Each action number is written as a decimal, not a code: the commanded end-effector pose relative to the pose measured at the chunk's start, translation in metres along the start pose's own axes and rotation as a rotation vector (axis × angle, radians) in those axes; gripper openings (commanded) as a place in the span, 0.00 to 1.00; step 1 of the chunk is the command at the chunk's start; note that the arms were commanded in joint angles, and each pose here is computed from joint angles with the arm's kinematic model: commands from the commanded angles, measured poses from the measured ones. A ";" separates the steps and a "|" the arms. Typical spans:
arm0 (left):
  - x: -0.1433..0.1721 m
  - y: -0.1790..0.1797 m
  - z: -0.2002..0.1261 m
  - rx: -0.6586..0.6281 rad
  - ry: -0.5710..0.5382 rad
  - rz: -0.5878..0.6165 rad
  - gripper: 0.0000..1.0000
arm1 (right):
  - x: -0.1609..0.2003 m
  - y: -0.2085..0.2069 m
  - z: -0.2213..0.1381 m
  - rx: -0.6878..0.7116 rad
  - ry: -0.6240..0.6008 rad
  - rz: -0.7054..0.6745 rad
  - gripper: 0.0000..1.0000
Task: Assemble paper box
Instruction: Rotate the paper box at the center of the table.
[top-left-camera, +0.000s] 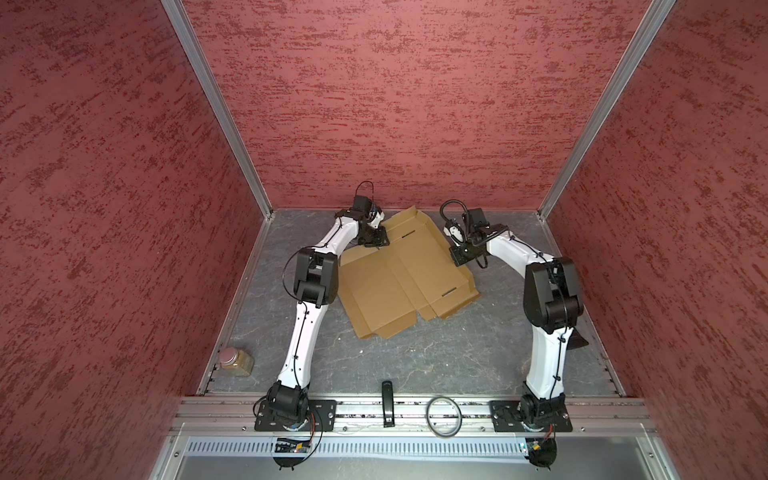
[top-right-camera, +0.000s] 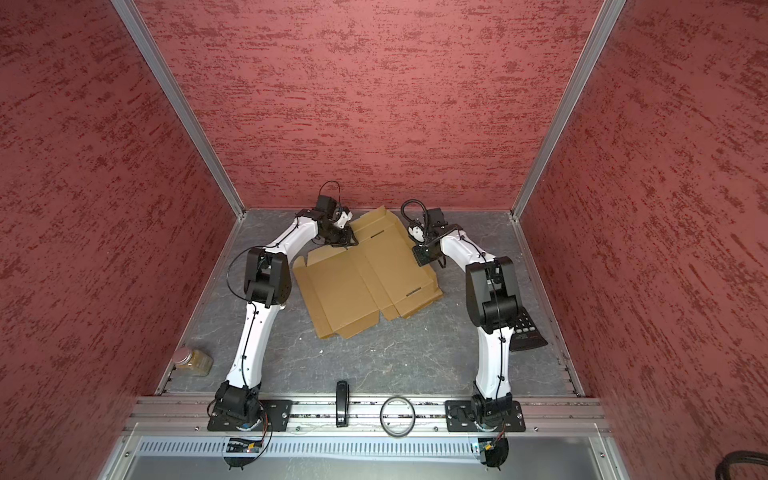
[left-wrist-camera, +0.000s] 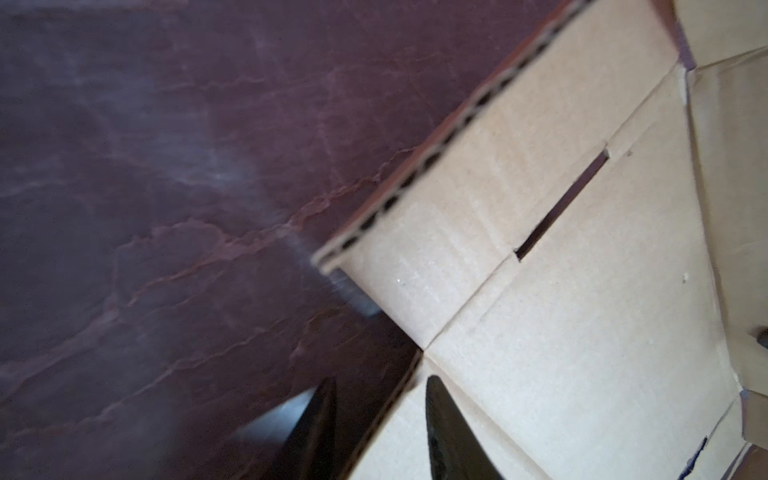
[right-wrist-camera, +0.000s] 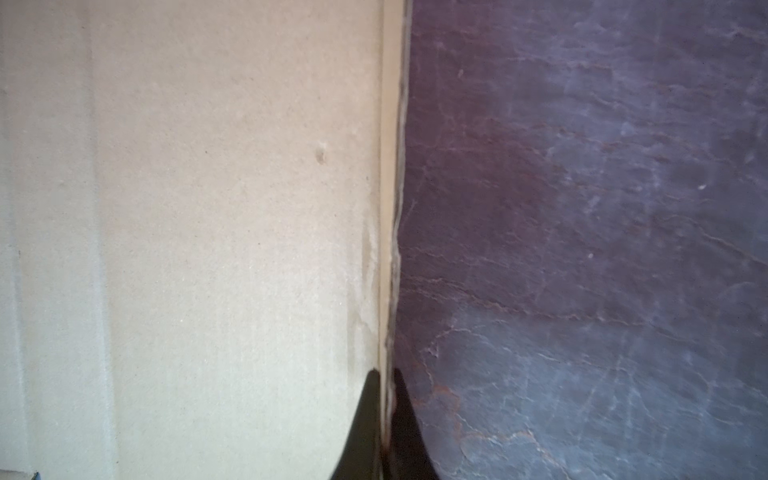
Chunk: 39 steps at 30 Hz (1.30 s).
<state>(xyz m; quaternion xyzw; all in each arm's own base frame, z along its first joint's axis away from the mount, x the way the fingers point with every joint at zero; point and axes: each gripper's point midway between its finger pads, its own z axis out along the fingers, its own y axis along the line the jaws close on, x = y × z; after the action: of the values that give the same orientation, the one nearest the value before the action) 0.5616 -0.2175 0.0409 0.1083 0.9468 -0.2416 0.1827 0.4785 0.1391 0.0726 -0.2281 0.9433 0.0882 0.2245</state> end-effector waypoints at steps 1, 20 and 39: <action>-0.014 -0.011 -0.019 -0.003 -0.052 0.029 0.35 | -0.016 -0.002 -0.002 0.013 -0.047 -0.001 0.06; -0.016 -0.006 -0.021 -0.034 -0.069 0.032 0.24 | -0.020 -0.002 -0.006 0.010 -0.060 0.024 0.28; -0.016 0.002 -0.033 -0.104 -0.128 -0.051 0.11 | -0.028 -0.010 -0.038 0.087 -0.127 0.096 0.38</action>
<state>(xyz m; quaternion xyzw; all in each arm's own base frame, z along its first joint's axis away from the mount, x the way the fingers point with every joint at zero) 0.5610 -0.2023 0.0485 0.0734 0.9526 -0.2080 0.2094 0.4871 0.1363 0.0948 -0.1879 0.9442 0.0849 0.2568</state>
